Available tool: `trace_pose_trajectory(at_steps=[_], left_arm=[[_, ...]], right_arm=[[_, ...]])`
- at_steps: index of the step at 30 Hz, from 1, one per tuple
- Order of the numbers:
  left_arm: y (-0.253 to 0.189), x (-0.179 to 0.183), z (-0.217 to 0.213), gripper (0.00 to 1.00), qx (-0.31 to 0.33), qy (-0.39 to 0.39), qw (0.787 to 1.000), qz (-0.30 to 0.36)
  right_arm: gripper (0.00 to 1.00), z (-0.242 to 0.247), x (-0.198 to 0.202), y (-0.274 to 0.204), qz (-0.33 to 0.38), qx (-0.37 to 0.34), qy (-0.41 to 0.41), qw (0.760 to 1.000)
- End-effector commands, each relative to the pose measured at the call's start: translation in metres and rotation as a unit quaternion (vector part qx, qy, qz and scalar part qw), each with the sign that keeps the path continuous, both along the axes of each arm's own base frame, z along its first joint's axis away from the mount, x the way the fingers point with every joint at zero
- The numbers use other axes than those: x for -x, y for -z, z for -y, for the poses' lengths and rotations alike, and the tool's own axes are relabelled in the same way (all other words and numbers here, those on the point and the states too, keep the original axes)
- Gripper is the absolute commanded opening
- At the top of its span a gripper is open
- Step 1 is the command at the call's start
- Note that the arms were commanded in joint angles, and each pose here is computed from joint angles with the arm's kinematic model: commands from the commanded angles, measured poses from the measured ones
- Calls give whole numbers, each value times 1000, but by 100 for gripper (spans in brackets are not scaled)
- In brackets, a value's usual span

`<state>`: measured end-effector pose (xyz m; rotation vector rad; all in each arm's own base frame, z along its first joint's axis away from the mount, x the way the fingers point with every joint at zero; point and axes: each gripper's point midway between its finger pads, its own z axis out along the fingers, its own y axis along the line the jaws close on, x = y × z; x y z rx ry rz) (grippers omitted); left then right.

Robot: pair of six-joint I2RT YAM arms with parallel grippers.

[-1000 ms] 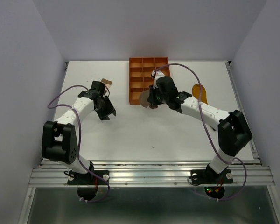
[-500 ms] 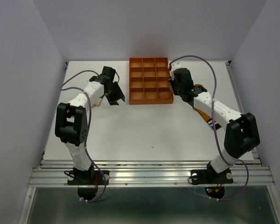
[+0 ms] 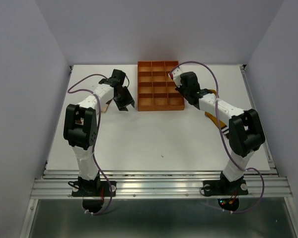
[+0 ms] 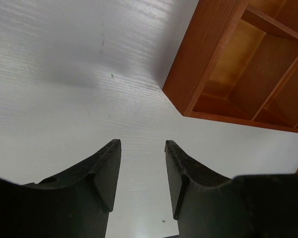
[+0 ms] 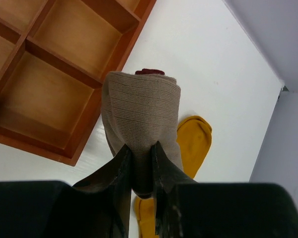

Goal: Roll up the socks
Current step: Place the sock in the storage box.

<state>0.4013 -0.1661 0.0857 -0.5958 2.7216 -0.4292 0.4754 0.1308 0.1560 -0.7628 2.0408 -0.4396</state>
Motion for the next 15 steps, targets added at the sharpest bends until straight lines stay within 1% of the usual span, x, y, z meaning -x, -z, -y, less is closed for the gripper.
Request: trace_pose_trajectory(at_steps=[1, 5, 8, 12, 15], left_arm=[[-14, -9, 5, 51, 6, 3, 1000, 14], [-12, -12, 6, 51, 8, 5, 1000, 12], [-11, -13, 6, 51, 7, 5, 1000, 11], [-8, -13, 7, 51, 8, 6, 1000, 7], [-7, -13, 7, 51, 8, 5, 1000, 5]], right_arm=[[1, -10, -21, -25, 42, -9, -23, 999], [1, -16, -21, -11, 27, -10, -38, 999], [1, -26, -18, -1, 12, -26, -61, 998], [1, -39, -13, 11, -17, -41, -94, 995], [1, -42, -11, 23, -38, -43, -102, 993]])
